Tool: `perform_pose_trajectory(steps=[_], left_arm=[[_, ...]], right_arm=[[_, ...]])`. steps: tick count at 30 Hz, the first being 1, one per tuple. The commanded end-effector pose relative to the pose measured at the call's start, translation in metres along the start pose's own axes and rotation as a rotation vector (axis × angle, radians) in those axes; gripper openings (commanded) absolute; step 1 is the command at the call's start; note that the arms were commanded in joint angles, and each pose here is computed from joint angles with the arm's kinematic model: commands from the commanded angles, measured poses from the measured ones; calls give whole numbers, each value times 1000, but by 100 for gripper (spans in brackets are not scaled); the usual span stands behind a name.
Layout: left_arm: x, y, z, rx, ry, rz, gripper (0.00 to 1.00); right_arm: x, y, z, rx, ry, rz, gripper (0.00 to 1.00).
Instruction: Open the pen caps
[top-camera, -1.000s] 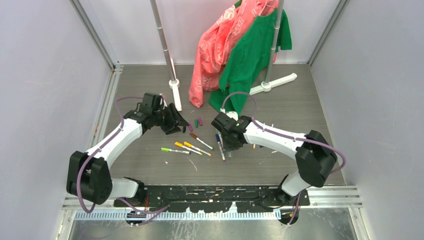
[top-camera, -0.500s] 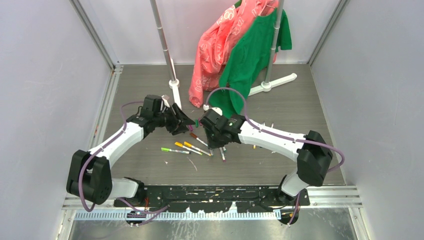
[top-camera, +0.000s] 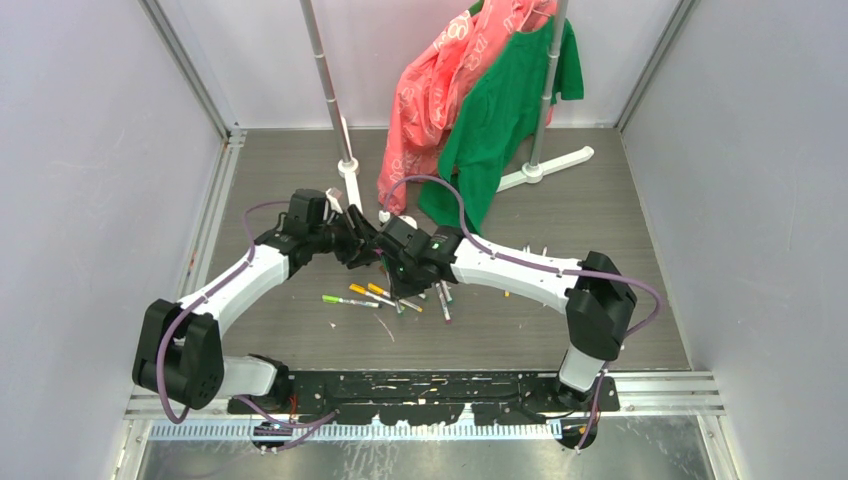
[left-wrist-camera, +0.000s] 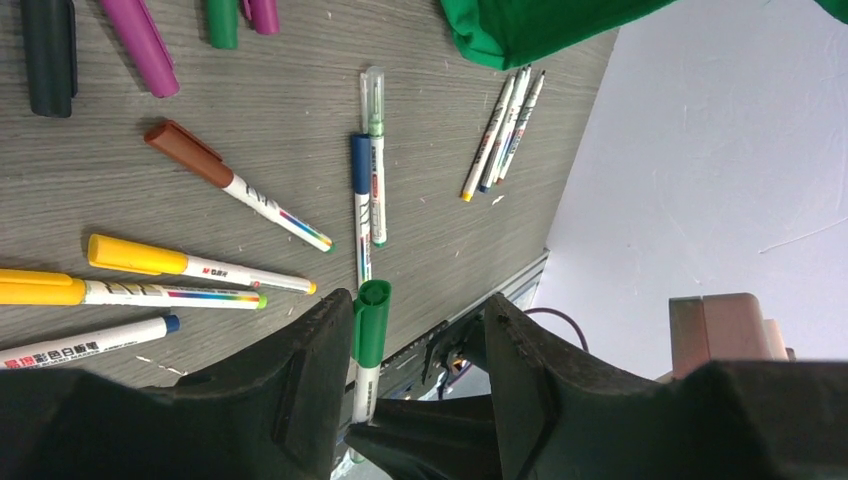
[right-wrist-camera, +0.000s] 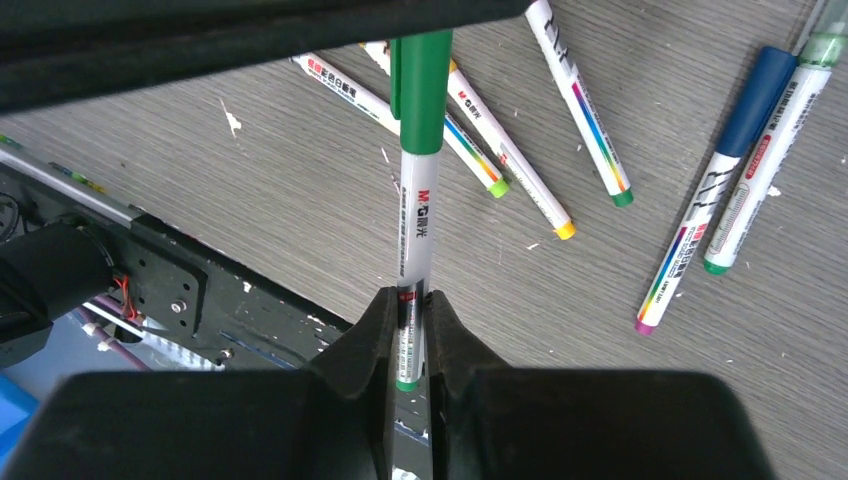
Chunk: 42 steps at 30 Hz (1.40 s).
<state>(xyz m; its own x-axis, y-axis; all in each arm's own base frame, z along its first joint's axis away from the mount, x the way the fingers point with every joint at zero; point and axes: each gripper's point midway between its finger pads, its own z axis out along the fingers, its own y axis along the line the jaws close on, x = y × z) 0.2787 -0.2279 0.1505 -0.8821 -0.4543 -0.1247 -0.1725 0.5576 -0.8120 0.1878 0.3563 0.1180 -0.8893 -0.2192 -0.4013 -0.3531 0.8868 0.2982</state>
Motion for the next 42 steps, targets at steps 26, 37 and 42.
perform_pose_trajectory(steps=[26,37,42], left_arm=[[3,-1,6,19,19,39,30],[6,5,6,14,27,54,0],[6,6,0,8,12,79,0]], right_arm=[[-36,39,-14,-101,-69,-30,1],[-39,51,-22,-157,-80,-21,1],[-41,49,-24,-149,-89,-22,3]])
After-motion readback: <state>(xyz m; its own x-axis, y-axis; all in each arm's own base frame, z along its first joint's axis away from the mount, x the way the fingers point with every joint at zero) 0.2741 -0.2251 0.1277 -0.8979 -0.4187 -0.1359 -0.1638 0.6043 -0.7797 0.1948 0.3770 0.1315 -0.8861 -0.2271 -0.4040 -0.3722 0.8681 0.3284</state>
